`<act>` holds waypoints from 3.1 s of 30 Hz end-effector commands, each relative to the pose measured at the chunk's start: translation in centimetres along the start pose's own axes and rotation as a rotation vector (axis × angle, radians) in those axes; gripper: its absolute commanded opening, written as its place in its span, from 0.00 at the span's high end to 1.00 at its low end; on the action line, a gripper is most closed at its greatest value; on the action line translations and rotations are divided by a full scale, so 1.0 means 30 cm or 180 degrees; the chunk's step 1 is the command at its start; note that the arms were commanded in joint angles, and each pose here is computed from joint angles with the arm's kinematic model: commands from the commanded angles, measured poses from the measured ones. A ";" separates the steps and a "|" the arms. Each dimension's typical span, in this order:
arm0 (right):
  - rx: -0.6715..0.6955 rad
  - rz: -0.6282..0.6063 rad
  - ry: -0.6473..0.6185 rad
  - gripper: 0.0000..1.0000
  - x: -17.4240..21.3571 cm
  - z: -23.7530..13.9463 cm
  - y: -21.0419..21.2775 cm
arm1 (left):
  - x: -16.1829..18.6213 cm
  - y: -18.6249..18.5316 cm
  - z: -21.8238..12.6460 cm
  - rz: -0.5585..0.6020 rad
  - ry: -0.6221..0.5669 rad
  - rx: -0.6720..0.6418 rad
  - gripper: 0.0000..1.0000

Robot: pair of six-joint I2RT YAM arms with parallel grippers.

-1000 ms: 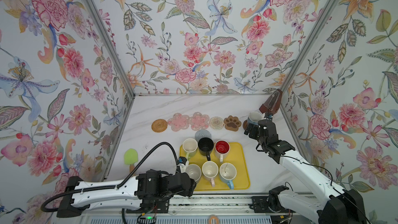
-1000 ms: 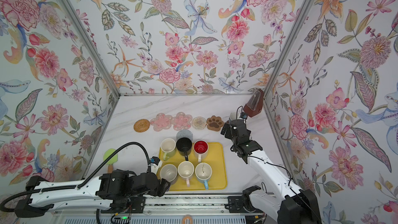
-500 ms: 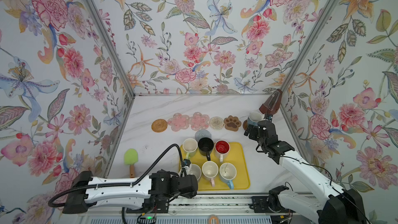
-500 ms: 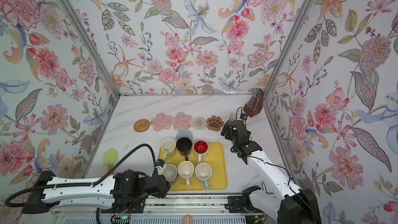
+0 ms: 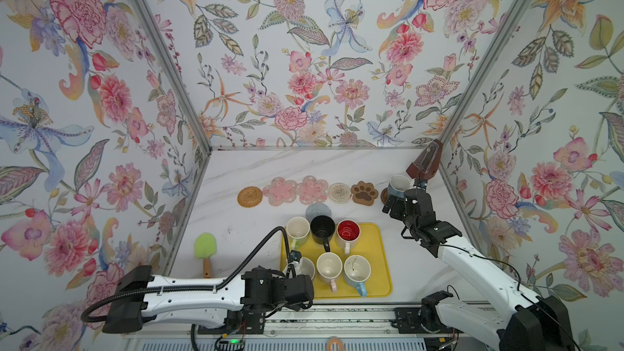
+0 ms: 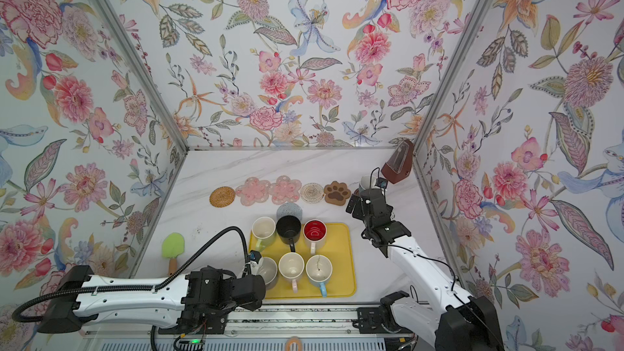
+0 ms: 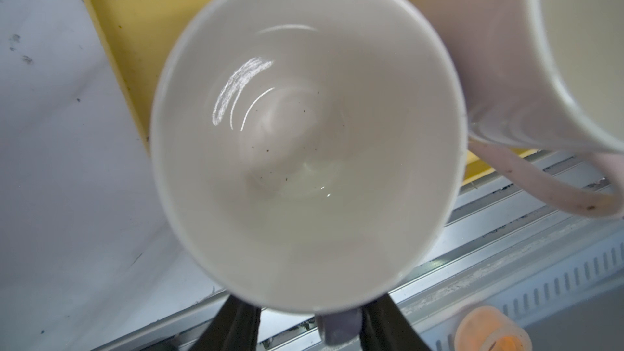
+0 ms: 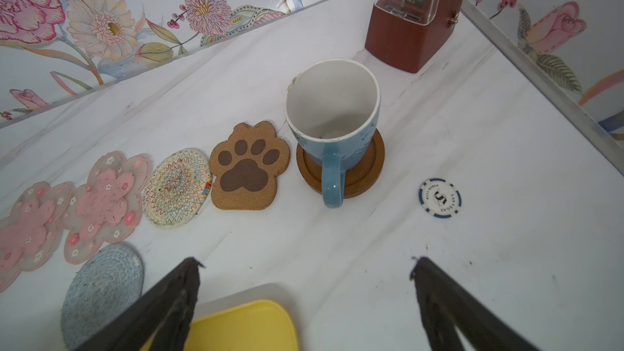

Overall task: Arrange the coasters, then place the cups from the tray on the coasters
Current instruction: 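Lower the left gripper into the white purple-handled mug and grip it, then lift the white purple-handled mug with the left gripper toward the pink flower coasters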

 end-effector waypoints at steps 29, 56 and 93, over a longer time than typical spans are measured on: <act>-0.0009 0.0024 0.0030 0.01 0.029 0.012 0.003 | -0.001 0.014 0.048 0.0112 -0.0093 -0.0282 0.75; -0.0014 0.0002 0.0051 0.01 0.029 0.015 0.003 | -0.146 0.133 -0.122 0.0006 -0.0876 -0.0559 1.00; -0.0198 -0.0048 0.0077 0.01 0.015 -0.050 -0.004 | -0.983 0.503 -0.102 -0.1206 -0.1836 -0.1175 1.00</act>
Point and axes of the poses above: each gripper's point midway between its finger pads, its own z axis out along the fingers, its own y axis along the line the jaws close on, x = y × z, the point moved 6 cm from there along -z, back along the fingers, and after that the axes turned 15 degrees about -z, right-handed, at the moved point
